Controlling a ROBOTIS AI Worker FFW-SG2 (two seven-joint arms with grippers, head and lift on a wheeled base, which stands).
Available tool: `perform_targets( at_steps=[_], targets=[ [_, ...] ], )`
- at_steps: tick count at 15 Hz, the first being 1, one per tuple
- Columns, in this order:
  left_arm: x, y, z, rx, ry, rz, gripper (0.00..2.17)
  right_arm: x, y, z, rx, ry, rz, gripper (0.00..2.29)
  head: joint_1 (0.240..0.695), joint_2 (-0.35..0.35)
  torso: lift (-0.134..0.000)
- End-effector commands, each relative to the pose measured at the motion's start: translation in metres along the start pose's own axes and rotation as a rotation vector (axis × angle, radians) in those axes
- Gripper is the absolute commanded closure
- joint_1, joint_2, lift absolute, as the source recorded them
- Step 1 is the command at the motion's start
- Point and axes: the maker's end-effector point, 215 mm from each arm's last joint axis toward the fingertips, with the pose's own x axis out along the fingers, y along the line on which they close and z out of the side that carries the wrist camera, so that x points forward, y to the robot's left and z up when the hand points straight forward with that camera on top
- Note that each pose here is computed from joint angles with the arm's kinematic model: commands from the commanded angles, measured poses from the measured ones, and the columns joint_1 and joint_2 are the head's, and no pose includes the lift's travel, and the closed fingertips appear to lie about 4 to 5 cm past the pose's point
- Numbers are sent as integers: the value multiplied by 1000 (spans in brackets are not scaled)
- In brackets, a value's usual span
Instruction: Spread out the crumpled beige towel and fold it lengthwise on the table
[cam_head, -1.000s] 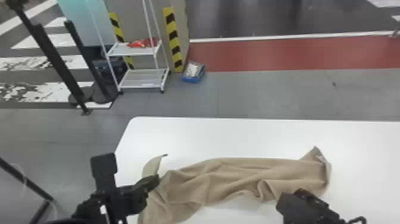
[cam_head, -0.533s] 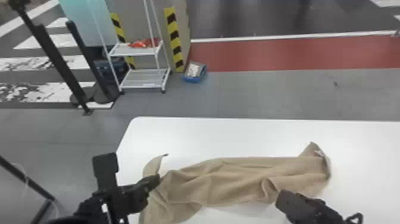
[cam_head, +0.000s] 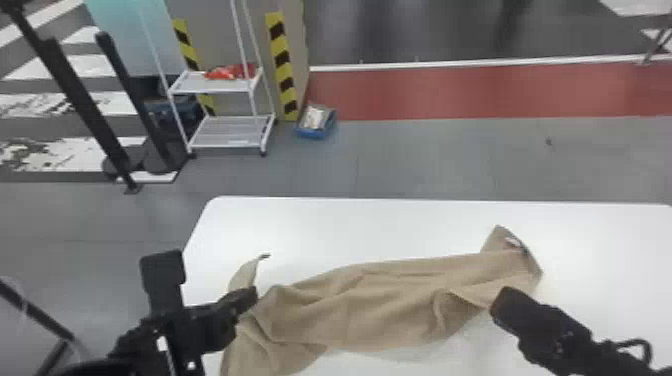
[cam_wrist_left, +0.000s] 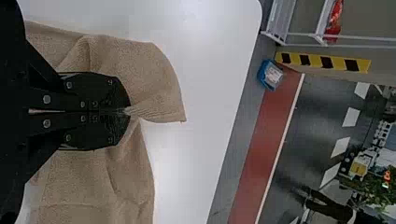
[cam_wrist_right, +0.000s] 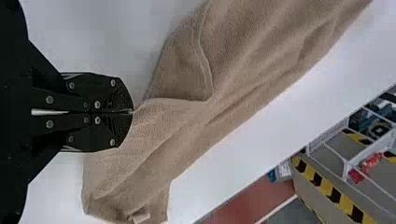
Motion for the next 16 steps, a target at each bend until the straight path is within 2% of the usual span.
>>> perform_targets(
  at_steps=[1,3,6,7,8,9,12,15,16],
  targets=[
    [0,-5,7,5,-11,-6,1409,-28,-63,4,86,-55,-111,1663,695,100,0],
    [-1,-17,22,4,-31,-32,1409,-55,-122,7,133,-91,-217,1663,695,64,0],
    [3,-42,55,-11,-64,-87,1409,-82,-188,5,198,-118,-326,1663,695,-19,0],
    [4,-49,65,-18,-58,-102,1409,-90,-210,2,246,-126,-357,1666,695,-41,0],
    [6,-56,89,-13,-85,-113,1409,-97,-231,7,267,-138,-389,1663,695,-58,0],
    [9,-65,107,-10,-98,-130,1409,-100,-245,13,267,-151,-409,1663,695,-77,0],
    [53,-101,133,-1,-59,-190,1409,-90,-287,23,313,-144,-435,1663,695,-122,0],
    [95,-115,171,-31,-26,-215,1409,-81,-329,38,354,-137,-466,1663,695,-152,0],
    [103,-116,186,-32,-22,-210,1409,-80,-344,41,365,-136,-480,1663,683,-156,0]
  ],
)
